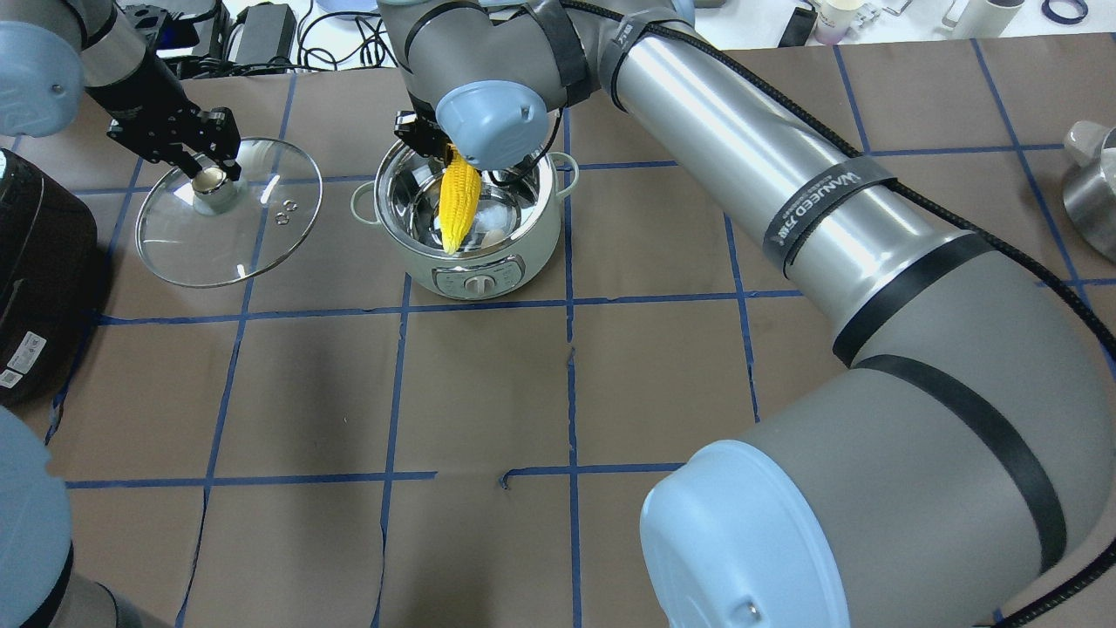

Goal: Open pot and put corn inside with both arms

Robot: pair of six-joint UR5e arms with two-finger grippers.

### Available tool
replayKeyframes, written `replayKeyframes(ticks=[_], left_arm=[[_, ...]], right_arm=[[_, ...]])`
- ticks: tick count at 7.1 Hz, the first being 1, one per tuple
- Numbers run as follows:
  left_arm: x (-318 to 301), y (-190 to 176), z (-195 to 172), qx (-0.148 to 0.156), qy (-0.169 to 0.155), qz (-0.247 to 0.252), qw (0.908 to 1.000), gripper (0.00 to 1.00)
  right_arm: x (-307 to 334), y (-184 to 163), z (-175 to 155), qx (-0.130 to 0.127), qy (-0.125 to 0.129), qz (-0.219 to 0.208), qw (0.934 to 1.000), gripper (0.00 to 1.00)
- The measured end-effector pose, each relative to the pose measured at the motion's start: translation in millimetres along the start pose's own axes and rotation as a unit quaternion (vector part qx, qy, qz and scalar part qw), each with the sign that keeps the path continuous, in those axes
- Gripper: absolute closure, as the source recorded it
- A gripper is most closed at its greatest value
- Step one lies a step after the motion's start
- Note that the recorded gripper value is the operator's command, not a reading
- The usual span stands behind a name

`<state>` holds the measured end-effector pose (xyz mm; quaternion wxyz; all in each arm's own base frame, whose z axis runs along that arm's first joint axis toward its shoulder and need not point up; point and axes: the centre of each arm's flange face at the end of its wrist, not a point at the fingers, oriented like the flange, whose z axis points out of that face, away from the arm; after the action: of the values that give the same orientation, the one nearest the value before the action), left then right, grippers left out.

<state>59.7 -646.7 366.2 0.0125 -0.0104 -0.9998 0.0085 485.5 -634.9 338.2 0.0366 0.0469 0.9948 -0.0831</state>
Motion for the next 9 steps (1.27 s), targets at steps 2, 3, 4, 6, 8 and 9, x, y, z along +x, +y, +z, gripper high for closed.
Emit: replayKeyframes(ticks=[2,3,4,6,8,9], left_arm=[[-12,1,22,0.0,0.0,0.008,1.0,1.0],[-14,3,37,0.004,-0.002,0.01,0.9999,1.0],[-16,8,53,0.006,-0.003,0.01,0.9999,1.0],[-24,19,78,-0.002,0.0,0.011,0.9999,1.0],[-26,30,99,-0.02,0.004,0.021,0.9996,1.0],[-27,36,110,-0.025,0.004,0.026,0.9993,1.0]], right_arm=[[-3,-2,19,0.002,-0.003,0.002,1.0,0.14],[-3,-3,24,0.002,-0.002,0.0,1.0,0.07],[-4,-3,26,0.004,-0.006,-0.002,1.0,0.0],[-6,-3,25,0.008,-0.018,-0.002,0.9998,0.0],[-3,-1,9,0.013,-0.024,-0.011,0.9996,0.0],[6,-2,-12,0.012,-0.019,-0.032,0.9992,0.0]])
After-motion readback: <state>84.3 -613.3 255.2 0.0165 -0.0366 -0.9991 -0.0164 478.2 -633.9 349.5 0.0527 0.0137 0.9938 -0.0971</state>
